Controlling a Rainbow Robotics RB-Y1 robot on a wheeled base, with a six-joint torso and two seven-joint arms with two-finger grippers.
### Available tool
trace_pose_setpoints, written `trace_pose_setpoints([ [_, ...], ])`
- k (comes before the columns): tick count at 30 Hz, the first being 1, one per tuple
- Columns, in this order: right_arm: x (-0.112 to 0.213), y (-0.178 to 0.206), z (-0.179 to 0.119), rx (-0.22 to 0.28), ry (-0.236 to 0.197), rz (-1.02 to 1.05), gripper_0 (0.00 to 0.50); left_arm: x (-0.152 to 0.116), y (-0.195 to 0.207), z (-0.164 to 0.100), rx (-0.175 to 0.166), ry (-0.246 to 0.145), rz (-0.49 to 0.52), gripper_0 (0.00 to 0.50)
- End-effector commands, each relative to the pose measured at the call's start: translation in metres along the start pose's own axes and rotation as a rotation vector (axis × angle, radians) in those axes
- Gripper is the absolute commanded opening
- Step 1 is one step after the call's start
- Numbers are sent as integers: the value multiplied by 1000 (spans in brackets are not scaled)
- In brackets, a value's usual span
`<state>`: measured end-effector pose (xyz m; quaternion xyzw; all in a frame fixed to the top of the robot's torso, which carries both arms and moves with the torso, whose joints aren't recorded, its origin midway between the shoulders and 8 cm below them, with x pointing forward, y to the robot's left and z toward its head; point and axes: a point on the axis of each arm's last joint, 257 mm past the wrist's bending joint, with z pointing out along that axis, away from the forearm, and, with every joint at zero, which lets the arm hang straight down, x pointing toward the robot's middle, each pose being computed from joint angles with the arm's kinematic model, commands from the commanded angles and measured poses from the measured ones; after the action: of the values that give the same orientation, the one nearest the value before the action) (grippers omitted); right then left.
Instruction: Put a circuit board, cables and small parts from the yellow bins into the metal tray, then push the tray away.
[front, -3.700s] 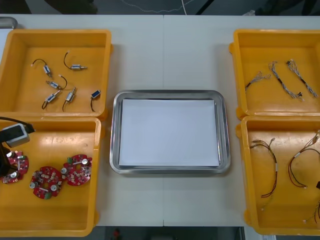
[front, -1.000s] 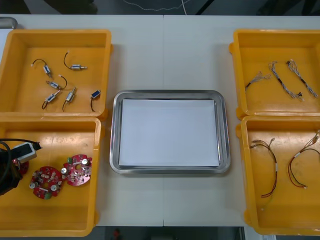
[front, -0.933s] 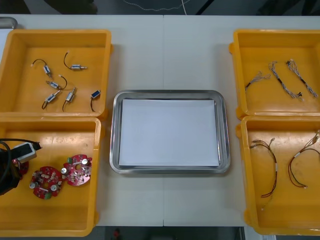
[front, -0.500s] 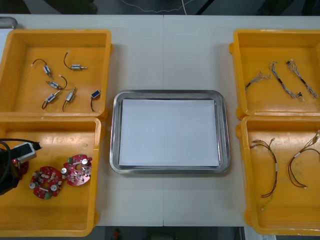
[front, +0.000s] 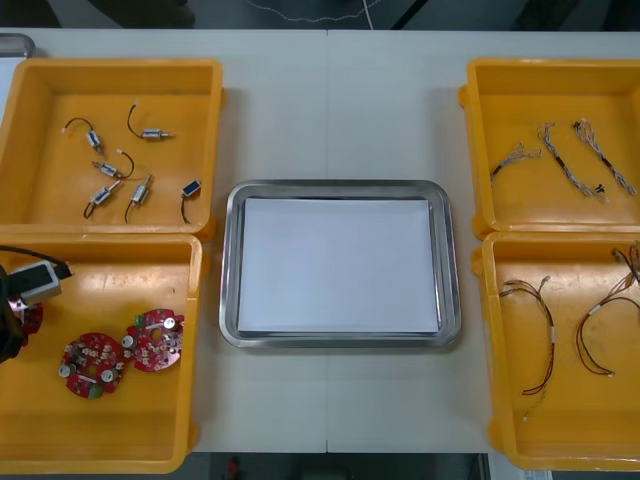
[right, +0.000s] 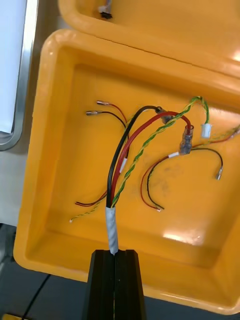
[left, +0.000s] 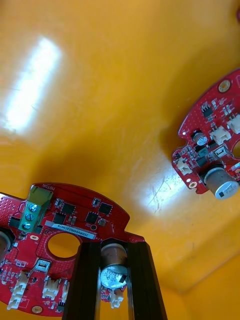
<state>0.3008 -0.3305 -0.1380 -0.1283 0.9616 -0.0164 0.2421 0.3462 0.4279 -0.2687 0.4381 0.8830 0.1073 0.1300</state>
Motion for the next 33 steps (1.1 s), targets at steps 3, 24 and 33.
trace_pose_setpoints([
  [3, -18, 14, -7, 23, -8, -186, 0, -29, 0, -33, -18, -37, 53, 0],
  [24, -33, 24, -8, 16, -21, -313, 0, -140, -46, -99, 8, -105, -96, 0],
  [33, -33, 23, -7, 18, -19, -308, 0, -205, -72, -113, 32, -153, -142, 0],
])
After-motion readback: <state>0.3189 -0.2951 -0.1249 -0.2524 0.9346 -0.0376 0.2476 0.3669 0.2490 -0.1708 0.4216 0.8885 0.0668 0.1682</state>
